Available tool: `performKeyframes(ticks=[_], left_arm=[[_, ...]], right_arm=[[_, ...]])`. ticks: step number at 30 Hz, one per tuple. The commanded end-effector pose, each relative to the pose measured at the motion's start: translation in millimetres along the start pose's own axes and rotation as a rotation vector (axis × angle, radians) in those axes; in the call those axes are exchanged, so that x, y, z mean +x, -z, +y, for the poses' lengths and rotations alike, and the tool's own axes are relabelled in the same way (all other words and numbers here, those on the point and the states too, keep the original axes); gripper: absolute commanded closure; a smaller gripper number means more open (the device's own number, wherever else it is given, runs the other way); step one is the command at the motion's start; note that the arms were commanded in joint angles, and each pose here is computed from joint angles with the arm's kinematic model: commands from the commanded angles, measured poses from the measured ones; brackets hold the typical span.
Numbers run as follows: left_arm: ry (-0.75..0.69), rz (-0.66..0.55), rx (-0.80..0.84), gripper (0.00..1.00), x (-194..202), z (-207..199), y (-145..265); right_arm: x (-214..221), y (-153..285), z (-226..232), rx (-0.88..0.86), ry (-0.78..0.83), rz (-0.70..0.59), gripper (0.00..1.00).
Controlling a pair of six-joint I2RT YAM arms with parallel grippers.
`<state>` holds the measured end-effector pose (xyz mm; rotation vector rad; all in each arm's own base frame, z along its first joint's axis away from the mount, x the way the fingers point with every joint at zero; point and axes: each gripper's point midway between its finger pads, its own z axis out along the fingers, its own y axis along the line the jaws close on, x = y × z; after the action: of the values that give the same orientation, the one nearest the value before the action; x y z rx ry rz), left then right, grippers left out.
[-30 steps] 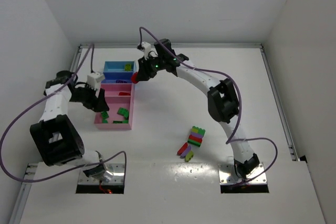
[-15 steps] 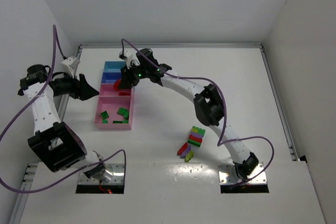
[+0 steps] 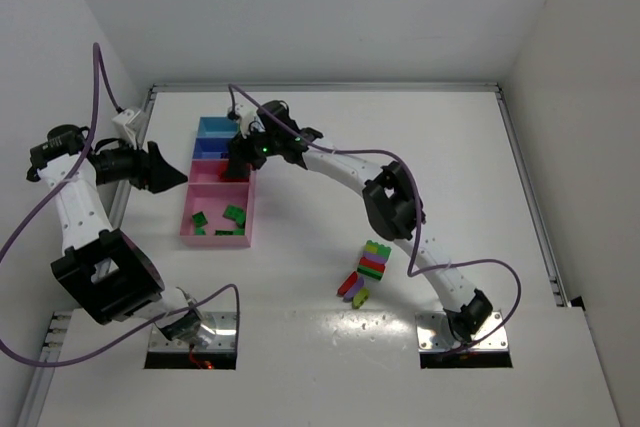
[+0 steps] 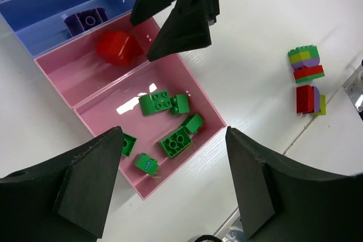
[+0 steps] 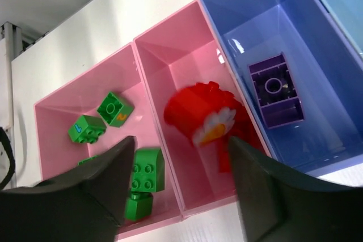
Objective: Sort the legos into containers by color
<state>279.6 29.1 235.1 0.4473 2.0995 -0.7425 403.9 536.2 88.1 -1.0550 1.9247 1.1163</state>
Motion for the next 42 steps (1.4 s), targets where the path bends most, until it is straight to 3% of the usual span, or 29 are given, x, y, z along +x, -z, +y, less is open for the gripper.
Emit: performKeyframes(ticks=[1, 4, 8, 9, 11, 12, 13, 18, 19, 21, 22, 28, 32, 38, 42], left_arm=[[-0.075, -0.053, 0.011, 0.21, -14, -6, 6], [-0.108, -0.072, 0.018, 0.21, -18, -9, 6], [-0.209, -0.036, 0.091, 0.21, -16, -31, -11], [-0.251, -0.022, 0.107, 0.21, -15, -41, -15], [-0.31, 0.021, 0.185, 0.21, -9, -63, -35], [-0.34, 0.041, 0.2, 0.21, -6, -70, -41], [-0.343, 0.08, 0.265, 0.21, 2, -90, -56], [-0.536, 0.174, 0.372, 0.21, 14, -134, -107], [-0.551, 0.201, 0.397, 0.21, 21, -143, -117], [-0.616, 0.271, 0.476, 0.21, 37, -173, -144], [-0.655, 0.305, 0.544, 0.21, 49, -198, -155], [-0.852, 0.393, 0.695, 0.2, 81, -257, -212], [-0.923, 0.421, 0.807, 0.2, 96, -285, -242], [-1.048, 0.445, 0.909, 0.17, 123, -337, -266], [-1.066, 0.453, 0.86, 0.13, 149, -348, -276]], right_arm=[[-59, 19, 13, 0.012, 0.094, -0.116, 0.29], [-83, 39, 18, 0.02, 0.105, -0.145, 0.29], [-128, 102, 26, 0.081, 0.125, -0.203, 0.27], [-157, 136, 34, 0.118, 0.167, -0.254, 0.27], [-152, 179, 9, 0.197, 0.141, -0.236, 0.27], [-170, 216, 15, 0.237, 0.188, -0.271, 0.27], [-148, 240, -14, 0.307, 0.143, -0.224, 0.27], [-87, 345, -59, 0.496, 0.063, -0.109, 0.27], [-52, 353, -68, 0.514, 0.019, -0.049, 0.27], [-32, 401, -73, 0.596, -0.003, -0.057, 0.29], [6, 418, -86, 0.653, -0.051, -0.007, 0.29], [87, 505, -83, 0.852, -0.222, 0.002, 0.29], [127, 534, -70, 0.926, -0.318, 0.0, 0.29], [150, 554, -59, 0.974, -0.383, -0.029, 0.29], [155, 559, -59, 0.966, -0.416, -0.044, 0.29]])
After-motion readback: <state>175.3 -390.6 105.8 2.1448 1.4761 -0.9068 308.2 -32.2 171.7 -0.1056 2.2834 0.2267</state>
